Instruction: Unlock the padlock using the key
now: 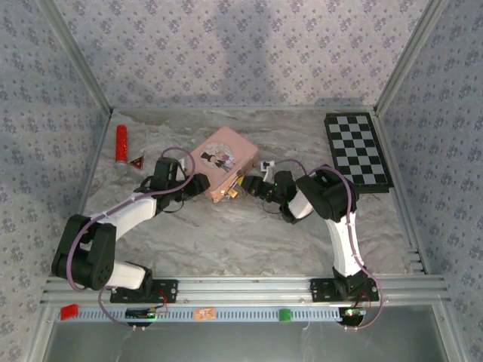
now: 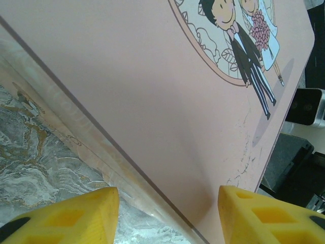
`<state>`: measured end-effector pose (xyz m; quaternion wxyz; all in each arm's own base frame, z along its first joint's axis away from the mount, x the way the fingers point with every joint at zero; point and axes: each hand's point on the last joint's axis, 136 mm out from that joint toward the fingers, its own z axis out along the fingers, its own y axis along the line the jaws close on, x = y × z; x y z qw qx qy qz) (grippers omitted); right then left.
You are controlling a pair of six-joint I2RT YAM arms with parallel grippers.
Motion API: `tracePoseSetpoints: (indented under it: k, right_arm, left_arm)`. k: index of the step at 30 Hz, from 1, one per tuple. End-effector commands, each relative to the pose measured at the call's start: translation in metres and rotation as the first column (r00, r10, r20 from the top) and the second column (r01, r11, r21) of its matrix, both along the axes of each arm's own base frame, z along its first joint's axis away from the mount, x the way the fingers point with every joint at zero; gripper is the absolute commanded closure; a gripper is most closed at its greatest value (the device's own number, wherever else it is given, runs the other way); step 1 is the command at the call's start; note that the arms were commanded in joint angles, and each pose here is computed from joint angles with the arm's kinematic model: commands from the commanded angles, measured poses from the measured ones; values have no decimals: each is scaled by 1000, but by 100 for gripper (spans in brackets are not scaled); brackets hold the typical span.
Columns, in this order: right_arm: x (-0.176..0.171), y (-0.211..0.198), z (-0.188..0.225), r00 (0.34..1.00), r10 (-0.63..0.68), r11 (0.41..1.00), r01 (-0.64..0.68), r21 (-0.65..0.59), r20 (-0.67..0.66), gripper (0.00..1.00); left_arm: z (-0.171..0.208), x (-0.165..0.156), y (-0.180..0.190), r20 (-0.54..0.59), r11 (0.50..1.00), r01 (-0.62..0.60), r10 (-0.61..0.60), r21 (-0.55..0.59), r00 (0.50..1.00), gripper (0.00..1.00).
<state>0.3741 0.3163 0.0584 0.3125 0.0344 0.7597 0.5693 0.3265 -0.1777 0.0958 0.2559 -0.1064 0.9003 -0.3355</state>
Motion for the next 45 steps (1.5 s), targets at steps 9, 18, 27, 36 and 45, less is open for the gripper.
tracePoseSetpoints:
  k: [9, 18, 27, 36, 45]
  right_arm:
    - [2, -23, -14, 996, -88, 996, 88, -17, -29, 95]
    - [4, -25, -5, 996, -91, 996, 91, -18, -8, 97]
    - [12, -20, 3, 995, -93, 995, 94, -42, 22, 98]
    - [18, -20, 8, 995, -98, 993, 100, -62, 31, 98]
    - [27, -26, 26, 990, -131, 991, 131, 0, 45, 98]
  left_arm:
    - [0, -1, 6, -9, 1000, -25, 25, 9, 1000, 46]
    - [-4, -2, 7, -19, 1000, -23, 24, 14, 1000, 46]
    - [-8, -2, 4, -33, 1000, -8, 9, 11, 999, 46]
    - [-9, -2, 5, -32, 1000, -13, 13, 20, 999, 45]
    - [-12, -3, 7, -44, 999, -15, 16, 37, 999, 46]
